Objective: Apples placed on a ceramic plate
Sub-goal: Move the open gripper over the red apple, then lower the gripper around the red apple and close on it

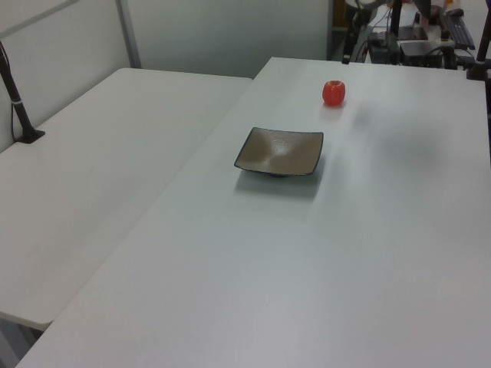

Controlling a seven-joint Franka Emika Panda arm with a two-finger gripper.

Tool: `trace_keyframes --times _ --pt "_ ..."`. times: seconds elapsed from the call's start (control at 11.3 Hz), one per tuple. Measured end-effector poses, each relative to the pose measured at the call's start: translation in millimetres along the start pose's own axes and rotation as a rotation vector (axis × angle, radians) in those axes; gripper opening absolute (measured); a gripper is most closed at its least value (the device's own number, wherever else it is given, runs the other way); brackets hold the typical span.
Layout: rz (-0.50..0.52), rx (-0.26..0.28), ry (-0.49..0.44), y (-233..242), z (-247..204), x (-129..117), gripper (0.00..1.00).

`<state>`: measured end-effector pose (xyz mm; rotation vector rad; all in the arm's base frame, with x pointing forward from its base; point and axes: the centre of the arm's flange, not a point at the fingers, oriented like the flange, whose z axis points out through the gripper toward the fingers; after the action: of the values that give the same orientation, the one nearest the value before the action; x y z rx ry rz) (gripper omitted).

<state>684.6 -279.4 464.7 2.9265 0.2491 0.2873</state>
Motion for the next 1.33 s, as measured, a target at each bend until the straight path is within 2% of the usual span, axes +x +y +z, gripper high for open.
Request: trace_keyframes --times 0.35,0.53,1.15,1.33 --pt "0.021 -0.049 0.032 21.0 74.3 -6.2 1.0" --pt "0.031 -0.053 0.054 21.2 99.4 -6.2 1.0" --pt "0.038 -0.025 0.055 13.0 129.2 -6.5 1.0" --pt "0.034 -0.046 0.086 12.8 134.6 -3.7 1.0"
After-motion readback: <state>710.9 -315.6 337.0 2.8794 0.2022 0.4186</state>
